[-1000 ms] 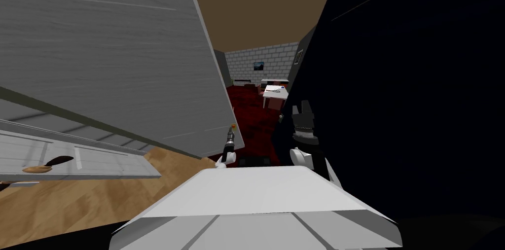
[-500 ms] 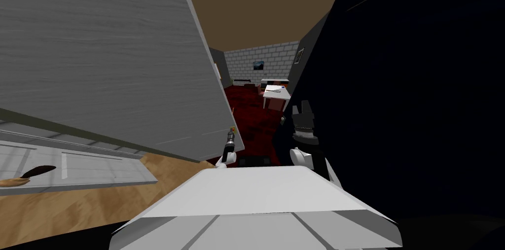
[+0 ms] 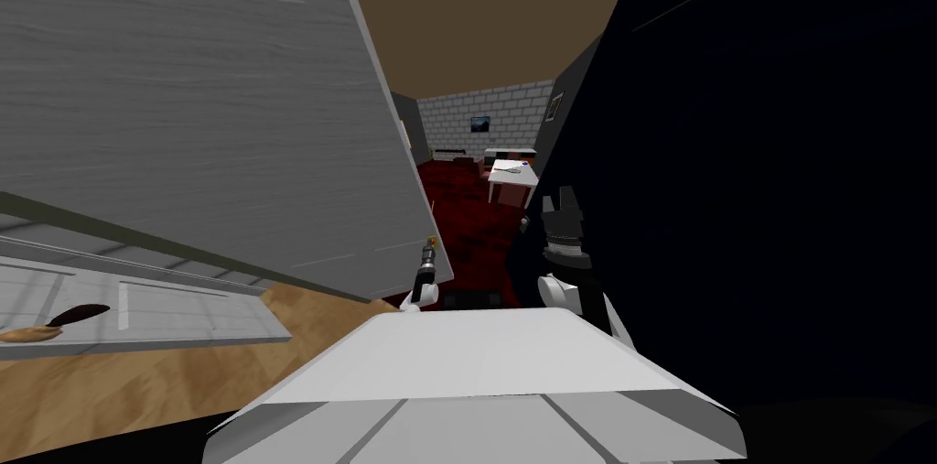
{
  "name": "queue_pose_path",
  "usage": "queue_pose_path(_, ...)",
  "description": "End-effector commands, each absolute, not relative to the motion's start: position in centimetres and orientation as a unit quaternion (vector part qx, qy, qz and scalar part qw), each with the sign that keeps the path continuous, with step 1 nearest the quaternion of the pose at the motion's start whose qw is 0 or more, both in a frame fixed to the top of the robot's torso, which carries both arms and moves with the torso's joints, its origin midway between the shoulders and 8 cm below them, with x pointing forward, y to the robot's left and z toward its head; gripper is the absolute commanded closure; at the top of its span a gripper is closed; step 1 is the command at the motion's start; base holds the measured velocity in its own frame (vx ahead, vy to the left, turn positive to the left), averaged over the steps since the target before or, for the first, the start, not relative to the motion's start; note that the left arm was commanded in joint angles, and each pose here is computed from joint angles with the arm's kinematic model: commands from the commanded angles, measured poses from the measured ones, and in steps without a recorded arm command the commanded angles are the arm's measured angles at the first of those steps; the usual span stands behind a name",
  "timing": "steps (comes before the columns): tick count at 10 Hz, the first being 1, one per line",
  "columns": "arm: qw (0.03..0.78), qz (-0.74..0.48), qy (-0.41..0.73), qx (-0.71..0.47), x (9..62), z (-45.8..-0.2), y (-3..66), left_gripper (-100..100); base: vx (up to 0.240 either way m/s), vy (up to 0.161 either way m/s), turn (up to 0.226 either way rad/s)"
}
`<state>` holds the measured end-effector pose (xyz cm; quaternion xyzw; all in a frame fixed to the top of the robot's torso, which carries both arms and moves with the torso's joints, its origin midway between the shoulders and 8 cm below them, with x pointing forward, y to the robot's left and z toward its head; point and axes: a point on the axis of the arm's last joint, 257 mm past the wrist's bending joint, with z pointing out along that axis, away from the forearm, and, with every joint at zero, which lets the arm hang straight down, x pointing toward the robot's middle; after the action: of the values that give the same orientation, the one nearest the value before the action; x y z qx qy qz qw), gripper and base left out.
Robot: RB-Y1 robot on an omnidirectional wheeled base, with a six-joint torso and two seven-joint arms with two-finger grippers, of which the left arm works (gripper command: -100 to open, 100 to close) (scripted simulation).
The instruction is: Push the door open
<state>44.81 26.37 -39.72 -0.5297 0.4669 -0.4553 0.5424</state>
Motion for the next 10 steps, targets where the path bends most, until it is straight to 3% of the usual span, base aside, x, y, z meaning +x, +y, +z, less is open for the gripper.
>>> queue_pose_path(1,0.549,-0.453,0.464,-0.527,45.1,-39.3,27.2,100,0.177,-0.009,0.067)
queue_pose_path(7,0.566,-0.435,0.459,-0.529,45.3,-38.9,30.5,100,0.229,0.011,0.130)
queue_pose_path(8,0.563,-0.437,0.465,-0.526,46.0,-39.0,29.5,-100,0.062,0.030,0.142)
queue_pose_path(10,0.564,-0.436,0.466,-0.523,46.7,-39.0,29.2,-100,-0.144,0.017,0.111)
